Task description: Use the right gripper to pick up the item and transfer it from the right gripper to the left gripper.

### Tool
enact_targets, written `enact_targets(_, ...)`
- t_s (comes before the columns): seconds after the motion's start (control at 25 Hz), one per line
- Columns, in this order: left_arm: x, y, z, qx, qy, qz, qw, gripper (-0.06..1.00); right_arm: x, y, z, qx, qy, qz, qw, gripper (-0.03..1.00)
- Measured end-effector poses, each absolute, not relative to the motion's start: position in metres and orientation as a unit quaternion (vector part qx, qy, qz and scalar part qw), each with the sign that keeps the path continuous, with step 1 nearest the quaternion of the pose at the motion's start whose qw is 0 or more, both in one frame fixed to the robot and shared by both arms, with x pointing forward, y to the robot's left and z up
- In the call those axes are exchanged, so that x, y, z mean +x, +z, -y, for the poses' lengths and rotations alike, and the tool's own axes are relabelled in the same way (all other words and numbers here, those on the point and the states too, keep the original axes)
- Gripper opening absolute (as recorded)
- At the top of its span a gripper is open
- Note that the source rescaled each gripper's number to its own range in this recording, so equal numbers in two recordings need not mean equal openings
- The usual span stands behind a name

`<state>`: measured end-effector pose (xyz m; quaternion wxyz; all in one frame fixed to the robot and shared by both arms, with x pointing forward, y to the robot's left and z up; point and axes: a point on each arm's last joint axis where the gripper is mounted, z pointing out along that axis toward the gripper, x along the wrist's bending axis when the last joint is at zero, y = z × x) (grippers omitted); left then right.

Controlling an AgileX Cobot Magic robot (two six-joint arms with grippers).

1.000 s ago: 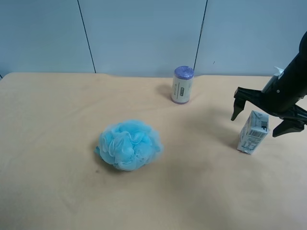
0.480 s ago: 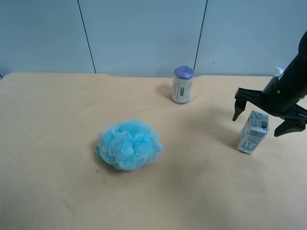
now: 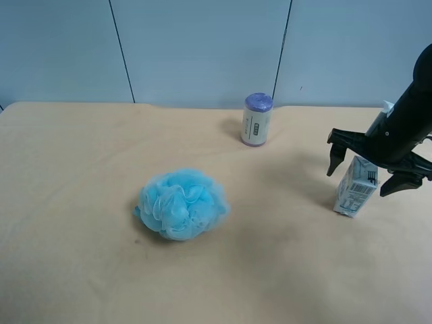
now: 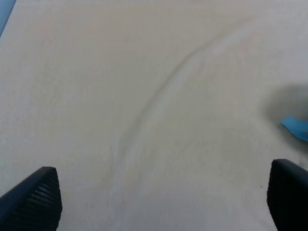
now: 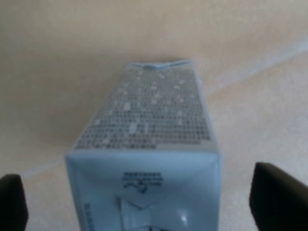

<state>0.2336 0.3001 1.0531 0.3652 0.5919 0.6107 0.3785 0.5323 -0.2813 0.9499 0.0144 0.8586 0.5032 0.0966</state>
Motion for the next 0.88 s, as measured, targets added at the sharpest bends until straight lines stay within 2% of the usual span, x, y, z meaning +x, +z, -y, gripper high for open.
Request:
enact_targets(0.28, 0.2336, 1.0531, -0.3001, 0.592, 0.379, -0.61, 0.365, 0.87, 0.5326, 0.9499, 0.2813, 0.857, 0.098, -0.505, 0.016, 0.75)
enact_targets(0.56, 0.2336, 1.0531, -0.3001, 0.592, 0.379, -0.61, 0.365, 0.87, 0.5328, 0.9483, 0.2815, 0.857, 0.095, -0.506, 0.015, 0.47)
enact_targets(0.76, 0.2336, 1.0531, -0.3001, 0.592, 0.379, -0.611, 0.365, 0.87, 0.5336, 0.9436, 0.2815, 0.858, 0.088, -0.506, 0.012, 0.39)
enact_targets(0.88, 0.2336, 1.0531, -0.3001, 0.592, 0.379, -0.611, 0.365, 0.87, 0.5337, 0.9436, 0.2816, 0.858, 0.088, -0.506, 0.012, 0.24)
